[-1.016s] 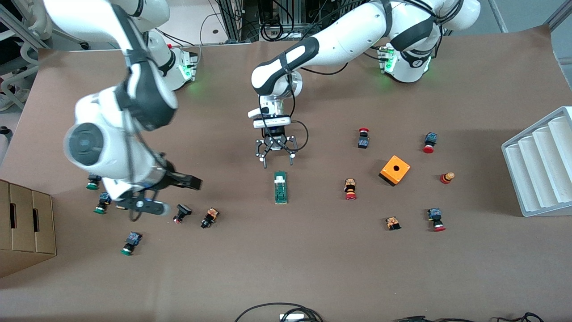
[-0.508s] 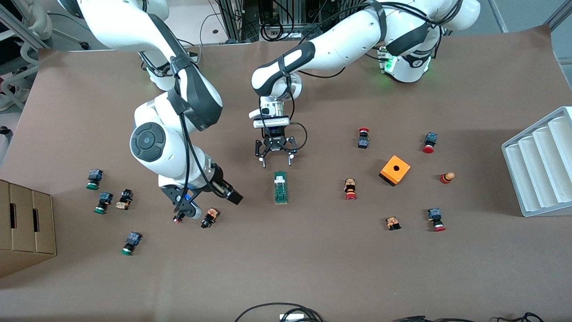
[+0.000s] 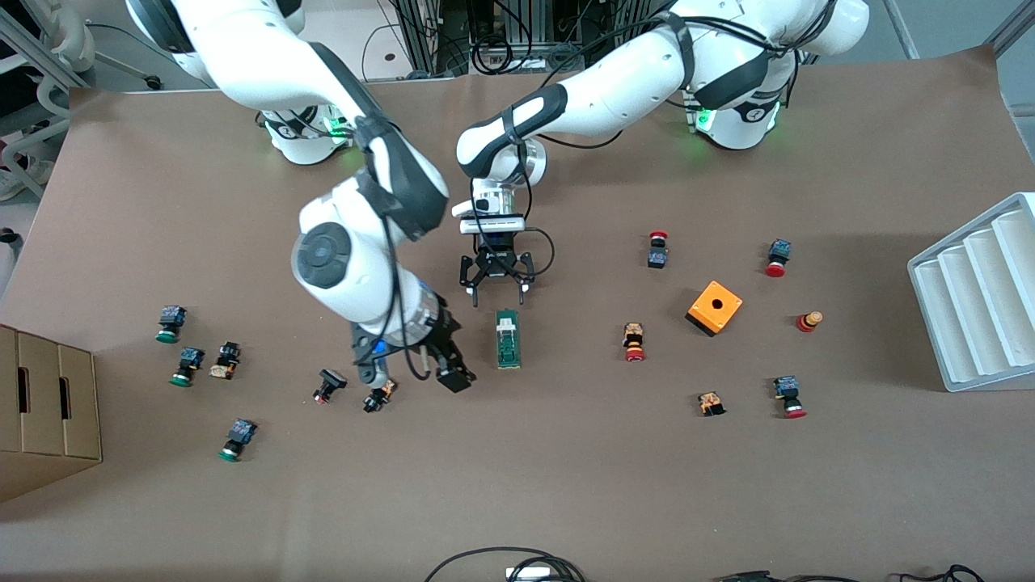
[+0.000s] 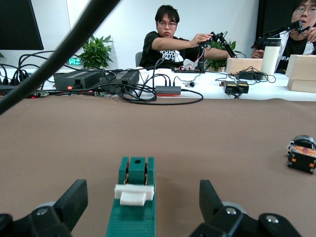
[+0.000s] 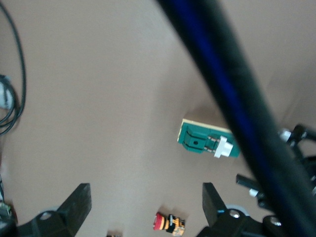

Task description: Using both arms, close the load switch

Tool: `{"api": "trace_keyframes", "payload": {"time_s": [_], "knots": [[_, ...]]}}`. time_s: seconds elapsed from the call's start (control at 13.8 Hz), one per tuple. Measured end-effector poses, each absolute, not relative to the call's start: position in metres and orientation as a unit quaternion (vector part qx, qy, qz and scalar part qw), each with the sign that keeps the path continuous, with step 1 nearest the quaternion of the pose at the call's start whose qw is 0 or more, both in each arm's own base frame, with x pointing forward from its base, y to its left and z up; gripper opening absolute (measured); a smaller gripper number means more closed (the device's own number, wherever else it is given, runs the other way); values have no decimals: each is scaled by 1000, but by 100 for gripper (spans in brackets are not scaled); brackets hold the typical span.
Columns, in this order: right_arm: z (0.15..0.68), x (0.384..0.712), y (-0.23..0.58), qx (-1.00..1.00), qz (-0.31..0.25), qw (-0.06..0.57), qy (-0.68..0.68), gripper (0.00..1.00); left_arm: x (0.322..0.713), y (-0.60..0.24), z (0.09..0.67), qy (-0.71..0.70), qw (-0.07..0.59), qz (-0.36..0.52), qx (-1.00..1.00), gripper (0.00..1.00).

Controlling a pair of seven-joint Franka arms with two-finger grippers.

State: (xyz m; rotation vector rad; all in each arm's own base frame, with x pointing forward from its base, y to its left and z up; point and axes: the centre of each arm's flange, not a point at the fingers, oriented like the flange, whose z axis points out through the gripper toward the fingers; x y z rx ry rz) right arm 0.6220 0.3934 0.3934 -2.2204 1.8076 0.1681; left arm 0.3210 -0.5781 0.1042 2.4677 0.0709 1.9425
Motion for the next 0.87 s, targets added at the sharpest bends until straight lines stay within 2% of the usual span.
{"api": "trace_keyframes", "payload": {"time_s": [0.87], "knots": [[352,582,436,-761,53,78,642,100,332,-577,90,41,-1,619,784,100]]}}
